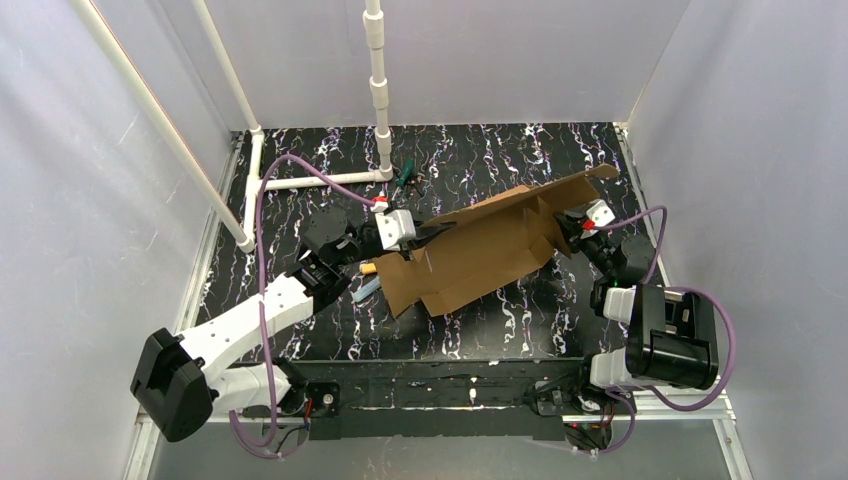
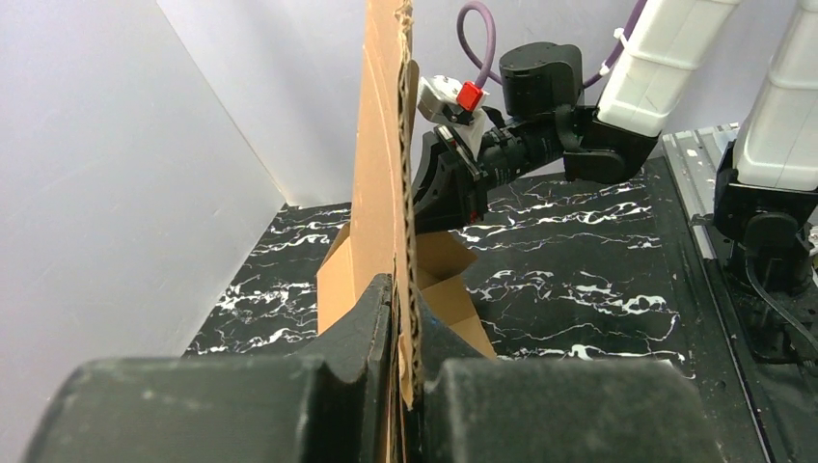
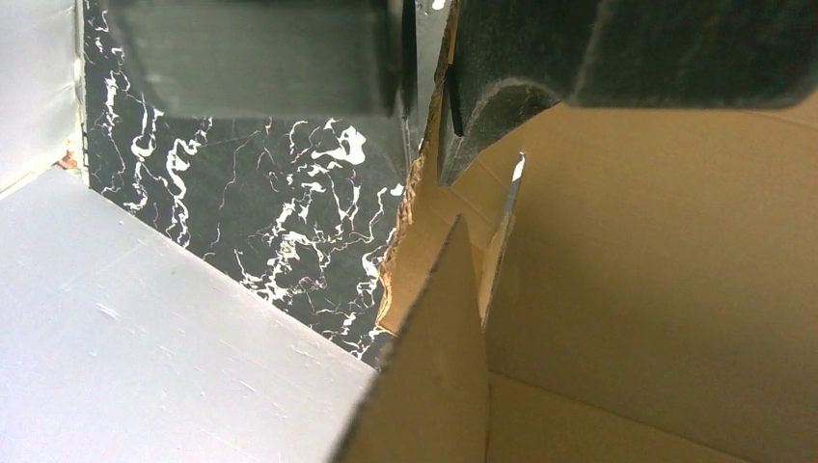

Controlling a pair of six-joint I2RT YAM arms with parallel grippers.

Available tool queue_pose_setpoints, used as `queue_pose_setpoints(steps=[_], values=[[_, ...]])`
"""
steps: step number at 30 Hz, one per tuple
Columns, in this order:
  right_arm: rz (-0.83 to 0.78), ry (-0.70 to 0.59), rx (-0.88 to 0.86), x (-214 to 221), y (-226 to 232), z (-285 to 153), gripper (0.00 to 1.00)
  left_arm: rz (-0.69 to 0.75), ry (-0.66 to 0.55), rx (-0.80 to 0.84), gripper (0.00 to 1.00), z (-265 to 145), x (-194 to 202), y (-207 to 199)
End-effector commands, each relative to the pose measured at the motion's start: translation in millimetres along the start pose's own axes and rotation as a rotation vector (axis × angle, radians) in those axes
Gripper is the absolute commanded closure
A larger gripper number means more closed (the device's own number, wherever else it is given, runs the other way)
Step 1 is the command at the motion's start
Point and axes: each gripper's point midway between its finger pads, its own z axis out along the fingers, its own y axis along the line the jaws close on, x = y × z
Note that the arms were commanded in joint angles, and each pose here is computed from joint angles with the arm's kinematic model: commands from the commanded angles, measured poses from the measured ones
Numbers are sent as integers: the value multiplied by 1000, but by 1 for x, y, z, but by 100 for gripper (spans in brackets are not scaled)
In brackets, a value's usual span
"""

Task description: Fold the paper box

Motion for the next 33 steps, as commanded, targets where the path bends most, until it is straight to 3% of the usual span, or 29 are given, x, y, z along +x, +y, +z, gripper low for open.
queue_pose_setpoints(steps=[1,11,23,28,33], values=[[72,73,-93,24,25,-9,80,-12,-11,-41,100,-6,-7,-2],[85,91,-150,24,32,-9,83,-62,-20,-163,100,-16,-3,4],[107,177,-377,32,71,-23,88,-77,-45,-55,100,-19,-4,-22],[65,246,-438,46,81,-35,83,-98,-58,-61,100,-24,-8,-25],[74,270,-386,52,74,-33,79,-129,-64,-123,100,-29,-6,-20]])
